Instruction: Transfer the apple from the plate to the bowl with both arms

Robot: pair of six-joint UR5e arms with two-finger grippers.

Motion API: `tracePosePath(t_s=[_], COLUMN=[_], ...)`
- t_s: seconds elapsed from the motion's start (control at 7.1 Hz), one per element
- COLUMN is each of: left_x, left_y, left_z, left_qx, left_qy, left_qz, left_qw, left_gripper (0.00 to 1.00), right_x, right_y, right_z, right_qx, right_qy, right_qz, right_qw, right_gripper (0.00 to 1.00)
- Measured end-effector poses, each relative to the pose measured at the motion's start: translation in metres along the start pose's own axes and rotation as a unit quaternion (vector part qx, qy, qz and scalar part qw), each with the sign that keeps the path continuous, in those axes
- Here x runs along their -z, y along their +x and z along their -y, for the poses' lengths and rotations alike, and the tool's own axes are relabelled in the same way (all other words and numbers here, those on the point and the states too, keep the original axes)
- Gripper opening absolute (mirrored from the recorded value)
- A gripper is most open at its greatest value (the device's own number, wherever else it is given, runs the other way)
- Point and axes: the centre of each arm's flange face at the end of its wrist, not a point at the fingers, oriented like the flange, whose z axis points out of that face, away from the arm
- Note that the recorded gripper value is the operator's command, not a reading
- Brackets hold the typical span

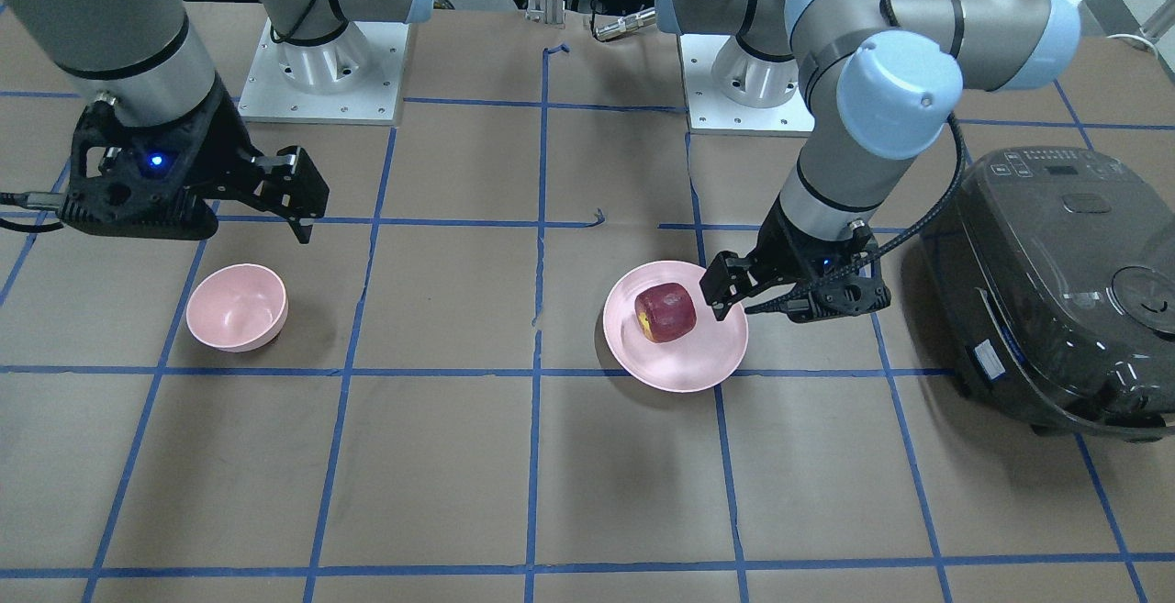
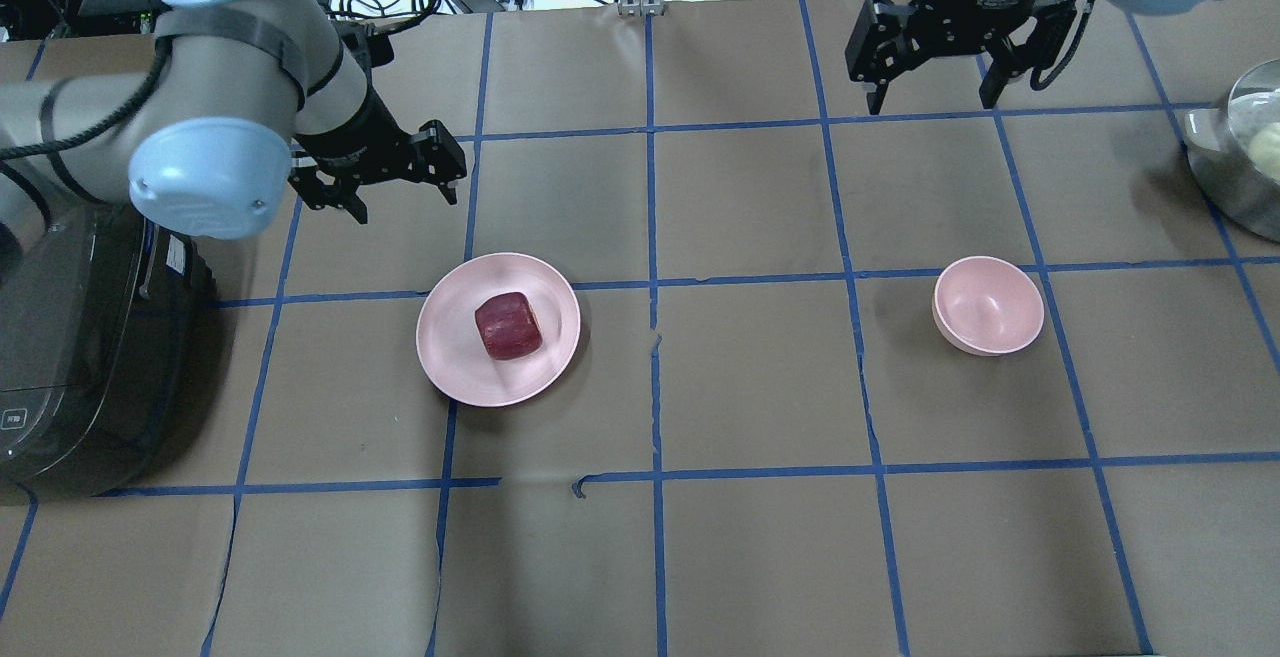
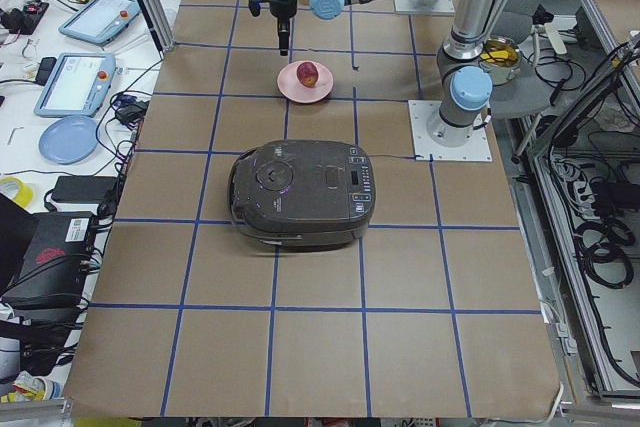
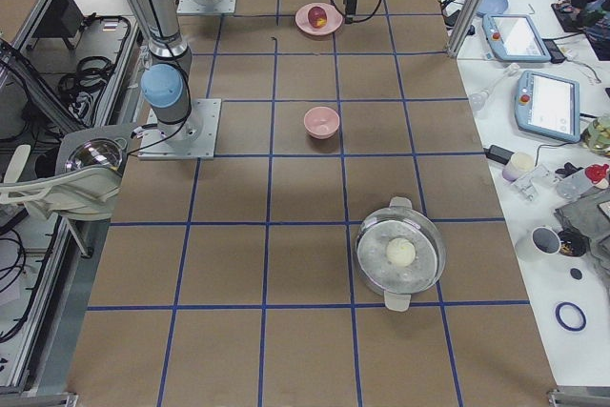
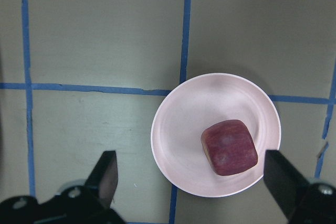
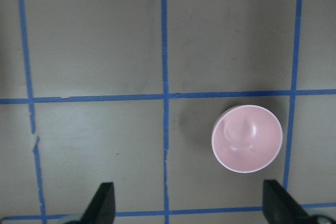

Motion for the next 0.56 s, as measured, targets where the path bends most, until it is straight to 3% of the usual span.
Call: tracePosePath(t_s=[0.14,0.28,0.42,0.56], left_x=[-0.027,-0.053,-0.078,-0.098], left_y=[0.006,0.009,0.010,0.013], left_z=[-0.003,-0.008,-0.013,-0.017], left_qx=[0.042,0.062,0.070,0.072], left_qy=[-0.020,-0.044,-0.064,-0.075], left_qz=[-0.010,-0.008,-0.004,-0.001], left_qw=[0.9989,0.9971,0.9955,0.9946], left_gripper=[1.00,1.00,1.00,1.00], right_x=[-0.038,-0.083,-0.132,-0.180], right_y=[0.046,0.092,0.120,0.134], right_z=[0.003,0.002,-0.003,-0.009], right_qx=[-0.004,-0.010,-0.012,-0.008], right_qy=[-0.022,-0.026,-0.014,0.002], right_qz=[0.005,0.010,0.010,0.007], right_qw=[0.9997,0.9996,0.9998,0.9999], right_gripper=[1.00,1.00,0.92,0.77])
